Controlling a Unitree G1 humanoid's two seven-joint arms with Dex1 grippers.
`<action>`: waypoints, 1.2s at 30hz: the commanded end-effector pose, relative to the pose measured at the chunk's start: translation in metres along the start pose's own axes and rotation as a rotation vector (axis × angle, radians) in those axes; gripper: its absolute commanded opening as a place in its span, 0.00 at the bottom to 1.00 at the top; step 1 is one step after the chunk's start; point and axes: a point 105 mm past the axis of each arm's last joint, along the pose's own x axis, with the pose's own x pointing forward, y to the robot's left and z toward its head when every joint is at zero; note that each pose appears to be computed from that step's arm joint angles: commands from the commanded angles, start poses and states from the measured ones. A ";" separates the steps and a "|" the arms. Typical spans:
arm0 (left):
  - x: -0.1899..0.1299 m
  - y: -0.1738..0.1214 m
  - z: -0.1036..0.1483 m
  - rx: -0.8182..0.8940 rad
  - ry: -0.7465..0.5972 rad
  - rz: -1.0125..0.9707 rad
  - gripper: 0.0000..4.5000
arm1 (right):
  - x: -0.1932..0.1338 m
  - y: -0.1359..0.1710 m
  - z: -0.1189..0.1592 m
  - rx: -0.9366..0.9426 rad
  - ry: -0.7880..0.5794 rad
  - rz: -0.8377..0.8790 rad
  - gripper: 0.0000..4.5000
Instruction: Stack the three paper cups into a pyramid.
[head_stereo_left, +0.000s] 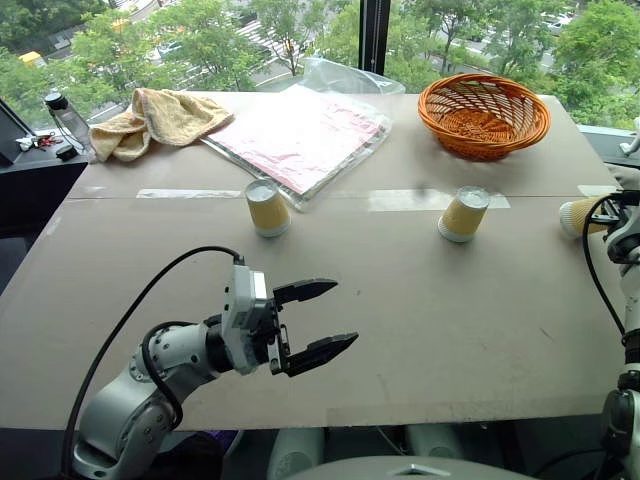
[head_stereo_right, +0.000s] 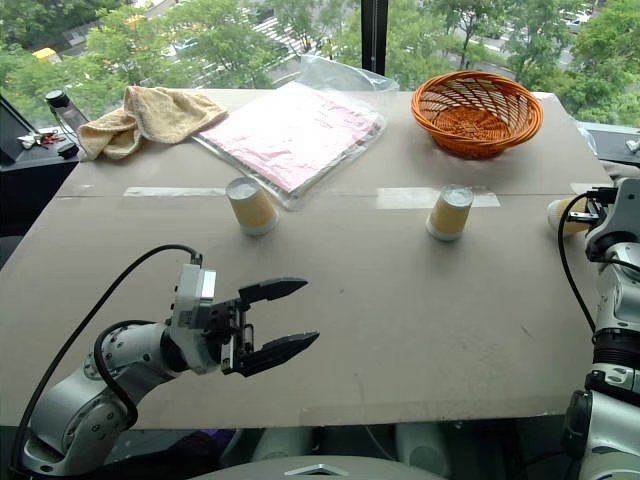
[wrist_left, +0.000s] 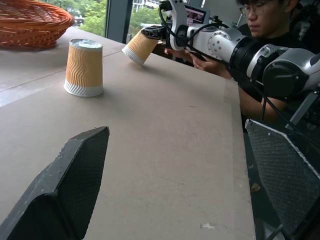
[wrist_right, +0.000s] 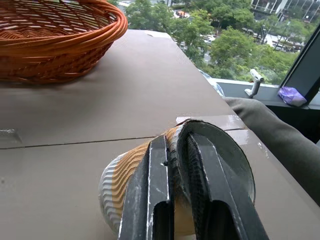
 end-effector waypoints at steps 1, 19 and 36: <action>0.000 -0.004 0.010 0.052 -0.027 -0.009 1.00 | -0.002 -0.008 0.000 -0.005 0.003 -0.010 0.01; 0.003 0.004 0.010 0.053 -0.044 0.007 1.00 | -0.058 0.049 0.054 -0.311 -0.139 0.449 0.01; 0.007 0.007 0.010 0.043 -0.049 -0.001 1.00 | -0.136 0.127 0.015 -0.617 0.093 1.154 0.21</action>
